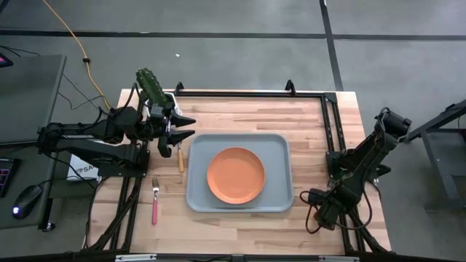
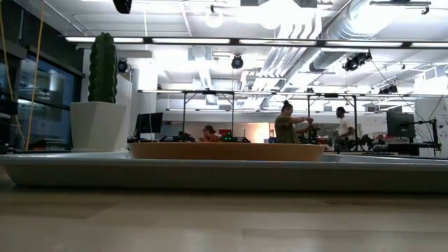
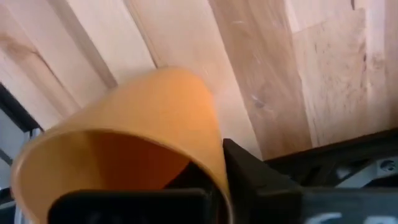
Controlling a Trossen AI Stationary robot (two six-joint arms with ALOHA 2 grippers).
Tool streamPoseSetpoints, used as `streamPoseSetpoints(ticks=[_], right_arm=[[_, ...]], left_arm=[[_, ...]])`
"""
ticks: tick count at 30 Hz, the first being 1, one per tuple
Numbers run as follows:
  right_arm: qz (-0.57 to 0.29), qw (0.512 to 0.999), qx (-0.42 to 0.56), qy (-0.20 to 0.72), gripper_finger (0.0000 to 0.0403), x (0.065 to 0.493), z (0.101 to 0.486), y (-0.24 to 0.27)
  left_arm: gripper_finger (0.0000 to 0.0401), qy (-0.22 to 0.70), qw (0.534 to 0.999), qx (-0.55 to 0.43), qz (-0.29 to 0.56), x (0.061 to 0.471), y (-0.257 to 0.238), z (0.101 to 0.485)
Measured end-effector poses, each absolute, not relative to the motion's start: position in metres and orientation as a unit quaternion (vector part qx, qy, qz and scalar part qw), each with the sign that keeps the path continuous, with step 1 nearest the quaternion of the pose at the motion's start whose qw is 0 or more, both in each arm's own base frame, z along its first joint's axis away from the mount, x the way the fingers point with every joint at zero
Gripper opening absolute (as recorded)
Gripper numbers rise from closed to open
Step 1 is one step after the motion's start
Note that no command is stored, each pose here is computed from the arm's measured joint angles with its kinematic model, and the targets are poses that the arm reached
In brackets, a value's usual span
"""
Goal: Pick and place plate/cup/fork/spoon on tray
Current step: Put the orange cup to the top right of the orange plate on the gray tray
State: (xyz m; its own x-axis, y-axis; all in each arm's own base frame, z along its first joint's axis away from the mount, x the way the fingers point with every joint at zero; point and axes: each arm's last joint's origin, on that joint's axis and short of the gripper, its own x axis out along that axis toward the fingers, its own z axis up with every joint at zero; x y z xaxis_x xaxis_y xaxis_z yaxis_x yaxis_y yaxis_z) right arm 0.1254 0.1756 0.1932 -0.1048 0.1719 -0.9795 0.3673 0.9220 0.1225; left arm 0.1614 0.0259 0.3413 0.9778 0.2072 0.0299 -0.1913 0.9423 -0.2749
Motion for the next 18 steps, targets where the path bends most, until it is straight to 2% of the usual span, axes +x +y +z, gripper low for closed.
streamPoseSetpoints(ticks=[3, 6, 11, 14, 18], right_arm=[[-0.073, 0.644, 0.182, 0.739, 0.0020, 0.126, 0.193, 0.176], [-0.056, 0.644, 0.179, 0.742, 0.0005, 0.125, 0.196, 0.176], [-0.024, 0.648, 0.197, 0.736, 0.0003, 0.121, 0.208, 0.171], [-0.004, 0.654, 0.238, 0.718, 0.0003, 0.121, 0.228, 0.163], [0.019, 0.697, 0.302, 0.651, 0.0001, 0.131, 0.270, 0.149]], left_arm=[[0.0200, -0.029, 0.985, -0.137, 0.101, 0.161, 0.026, 0.341], [0.0200, -0.029, 0.985, -0.137, 0.103, 0.161, 0.026, 0.341], [0.0200, -0.029, 0.985, -0.137, 0.103, 0.161, 0.026, 0.341], [0.0200, -0.029, 0.985, -0.137, 0.103, 0.161, 0.026, 0.341], [0.0200, -0.029, 0.985, -0.137, 0.103, 0.161, 0.026, 0.341]])
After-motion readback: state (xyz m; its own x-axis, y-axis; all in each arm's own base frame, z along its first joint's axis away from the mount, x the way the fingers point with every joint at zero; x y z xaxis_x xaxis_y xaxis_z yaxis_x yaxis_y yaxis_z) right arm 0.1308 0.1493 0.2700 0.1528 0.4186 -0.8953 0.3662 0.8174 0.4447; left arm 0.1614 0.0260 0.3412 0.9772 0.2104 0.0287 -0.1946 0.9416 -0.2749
